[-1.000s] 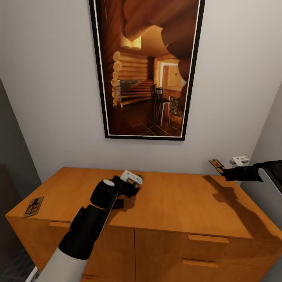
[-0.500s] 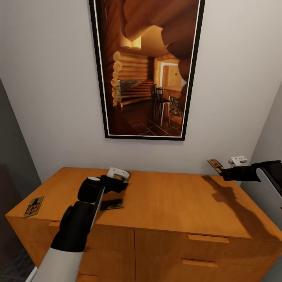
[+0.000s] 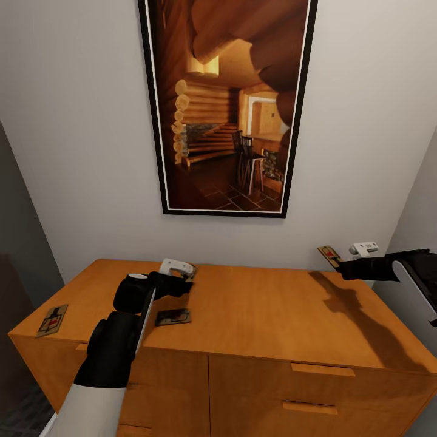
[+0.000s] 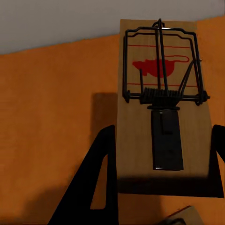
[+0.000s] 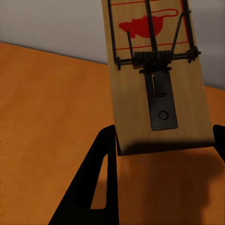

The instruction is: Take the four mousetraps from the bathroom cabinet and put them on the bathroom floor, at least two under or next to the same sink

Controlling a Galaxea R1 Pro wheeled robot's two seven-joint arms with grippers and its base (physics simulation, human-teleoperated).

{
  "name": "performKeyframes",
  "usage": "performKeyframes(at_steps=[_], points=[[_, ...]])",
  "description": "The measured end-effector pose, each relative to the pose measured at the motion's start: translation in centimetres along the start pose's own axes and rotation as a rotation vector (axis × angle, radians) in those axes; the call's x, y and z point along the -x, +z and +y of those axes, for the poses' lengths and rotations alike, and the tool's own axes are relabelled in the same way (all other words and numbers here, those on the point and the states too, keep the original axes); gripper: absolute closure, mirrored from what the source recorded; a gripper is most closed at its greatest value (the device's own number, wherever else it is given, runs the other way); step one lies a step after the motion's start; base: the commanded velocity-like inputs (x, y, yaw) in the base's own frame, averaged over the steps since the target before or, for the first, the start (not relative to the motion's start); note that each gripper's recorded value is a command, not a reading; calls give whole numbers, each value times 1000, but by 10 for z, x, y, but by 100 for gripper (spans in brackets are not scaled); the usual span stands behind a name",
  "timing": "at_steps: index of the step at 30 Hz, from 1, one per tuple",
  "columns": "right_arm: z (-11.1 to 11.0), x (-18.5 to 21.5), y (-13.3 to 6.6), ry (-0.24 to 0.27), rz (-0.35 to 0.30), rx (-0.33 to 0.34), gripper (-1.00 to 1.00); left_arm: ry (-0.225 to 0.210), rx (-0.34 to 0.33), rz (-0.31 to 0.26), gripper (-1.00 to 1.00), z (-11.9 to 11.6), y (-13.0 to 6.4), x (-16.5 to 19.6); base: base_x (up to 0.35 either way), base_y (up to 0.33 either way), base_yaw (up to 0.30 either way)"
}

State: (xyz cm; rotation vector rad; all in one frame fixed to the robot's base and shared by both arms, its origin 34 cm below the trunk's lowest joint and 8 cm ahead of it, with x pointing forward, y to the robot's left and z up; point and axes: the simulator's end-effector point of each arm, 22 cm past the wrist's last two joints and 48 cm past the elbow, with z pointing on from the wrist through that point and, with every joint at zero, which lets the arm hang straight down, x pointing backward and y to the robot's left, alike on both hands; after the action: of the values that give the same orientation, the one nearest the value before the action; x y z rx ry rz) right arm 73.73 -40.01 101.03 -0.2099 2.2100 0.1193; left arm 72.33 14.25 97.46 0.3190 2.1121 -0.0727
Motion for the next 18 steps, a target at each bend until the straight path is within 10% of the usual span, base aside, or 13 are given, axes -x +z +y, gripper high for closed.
performKeyframes(at_steps=[18], points=[[5,0,2,3,1,11,100,-73,35,4,100,29,-1,-6,0,0,0]])
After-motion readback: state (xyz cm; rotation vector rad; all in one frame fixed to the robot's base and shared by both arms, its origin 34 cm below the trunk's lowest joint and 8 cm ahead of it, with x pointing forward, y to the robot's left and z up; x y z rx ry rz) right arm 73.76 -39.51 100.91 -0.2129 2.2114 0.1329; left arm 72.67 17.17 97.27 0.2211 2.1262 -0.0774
